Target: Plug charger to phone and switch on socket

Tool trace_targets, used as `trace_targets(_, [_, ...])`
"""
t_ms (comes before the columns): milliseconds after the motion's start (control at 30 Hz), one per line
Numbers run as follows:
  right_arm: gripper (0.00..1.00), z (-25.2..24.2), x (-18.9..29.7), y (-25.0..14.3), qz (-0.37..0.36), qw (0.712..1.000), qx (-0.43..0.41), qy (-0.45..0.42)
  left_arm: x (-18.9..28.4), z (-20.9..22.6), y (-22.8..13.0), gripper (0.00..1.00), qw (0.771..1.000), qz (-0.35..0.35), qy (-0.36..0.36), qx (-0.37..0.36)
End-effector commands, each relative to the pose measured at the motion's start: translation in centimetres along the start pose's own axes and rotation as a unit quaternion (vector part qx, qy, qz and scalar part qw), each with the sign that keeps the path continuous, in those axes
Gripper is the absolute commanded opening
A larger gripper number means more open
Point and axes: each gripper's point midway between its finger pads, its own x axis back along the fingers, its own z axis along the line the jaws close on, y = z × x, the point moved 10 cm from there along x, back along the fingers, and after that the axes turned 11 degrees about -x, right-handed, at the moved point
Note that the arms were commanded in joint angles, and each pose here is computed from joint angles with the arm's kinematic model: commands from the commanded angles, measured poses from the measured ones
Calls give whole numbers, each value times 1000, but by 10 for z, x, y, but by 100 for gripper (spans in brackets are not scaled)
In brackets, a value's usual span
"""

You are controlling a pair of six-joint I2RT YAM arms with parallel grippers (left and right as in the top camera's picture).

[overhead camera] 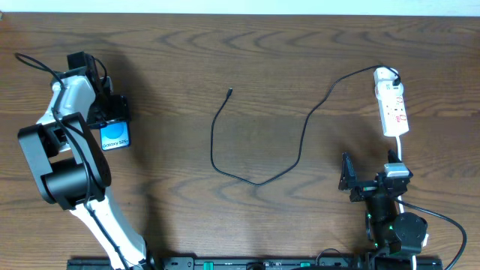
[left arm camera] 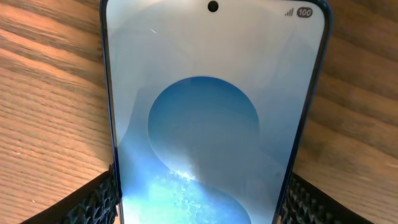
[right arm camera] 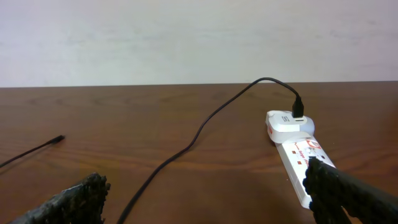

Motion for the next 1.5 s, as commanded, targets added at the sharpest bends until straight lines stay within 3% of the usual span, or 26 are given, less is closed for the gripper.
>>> trace_targets(0, [99,1,0,-1,1,1000,7,4,2,-16,0,57,1000,8,2,-15])
trace_targets(200, [99,1,0,-1,1,1000,7,4,21,-54,11,56,998,-21,2,-59])
trace_targets(800, [99,1,0,-1,1,1000,7,4,46,-198,14,53,992,-63,-27,-104])
trace_targets(1100, [99,1,0,-1,1,1000,7,4,99,-235,11,53,984,-123,-49,-121])
trace_targets(1467, [99,1,0,-1,1,1000,7,4,107,-286,-11,53,979,-125,-69,-143])
